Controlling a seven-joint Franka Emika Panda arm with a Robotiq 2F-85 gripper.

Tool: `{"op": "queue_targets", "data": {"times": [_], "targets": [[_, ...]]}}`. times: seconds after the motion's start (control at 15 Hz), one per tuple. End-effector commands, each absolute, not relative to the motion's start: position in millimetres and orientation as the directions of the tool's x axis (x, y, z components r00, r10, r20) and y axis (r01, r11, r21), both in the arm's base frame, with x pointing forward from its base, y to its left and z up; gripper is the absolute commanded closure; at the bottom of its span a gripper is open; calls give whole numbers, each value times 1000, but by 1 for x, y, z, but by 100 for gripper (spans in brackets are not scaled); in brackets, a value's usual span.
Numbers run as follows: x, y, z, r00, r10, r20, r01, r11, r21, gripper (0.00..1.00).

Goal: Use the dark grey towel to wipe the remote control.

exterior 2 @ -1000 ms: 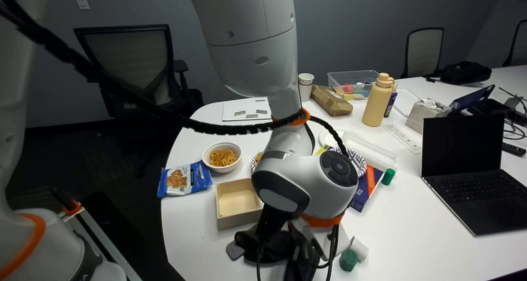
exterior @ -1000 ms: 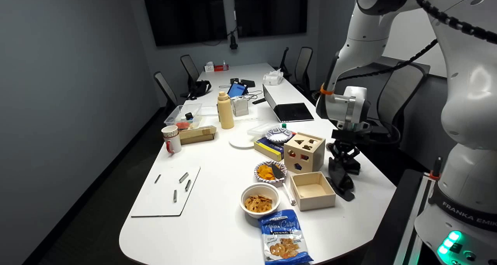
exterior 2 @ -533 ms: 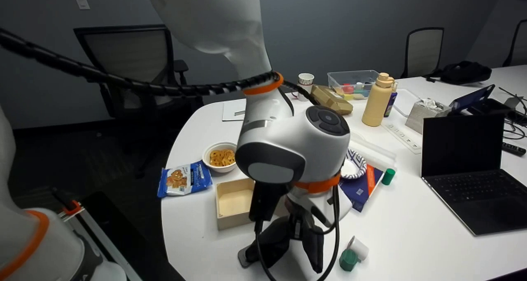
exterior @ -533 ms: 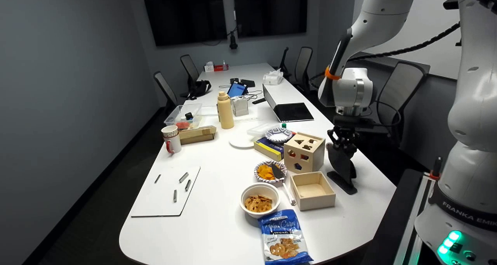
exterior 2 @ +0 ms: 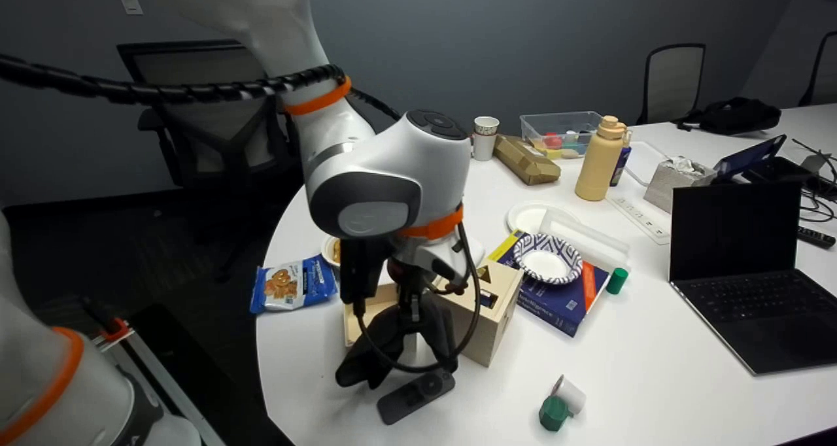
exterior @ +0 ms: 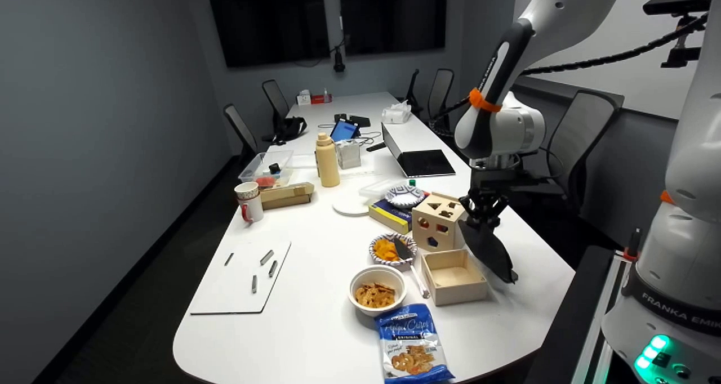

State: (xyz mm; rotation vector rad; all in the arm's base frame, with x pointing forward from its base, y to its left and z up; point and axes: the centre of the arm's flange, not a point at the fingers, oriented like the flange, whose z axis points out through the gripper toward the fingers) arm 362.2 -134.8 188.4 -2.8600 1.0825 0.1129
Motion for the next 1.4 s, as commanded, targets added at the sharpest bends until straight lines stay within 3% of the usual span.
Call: {"op": "queue_targets", "data": {"times": [0.0,0.6,1.0,1.33], "targets": [[334,-85,216,819,-562,-118,-570,-820,-52,98],[356,10,217,977,-172,-123,-194,-962,-191,98],[353,60,199,987,91,-131,40,-935,-353,98],[353,72,186,981,169,-91,116,-900,-420,98]]}}
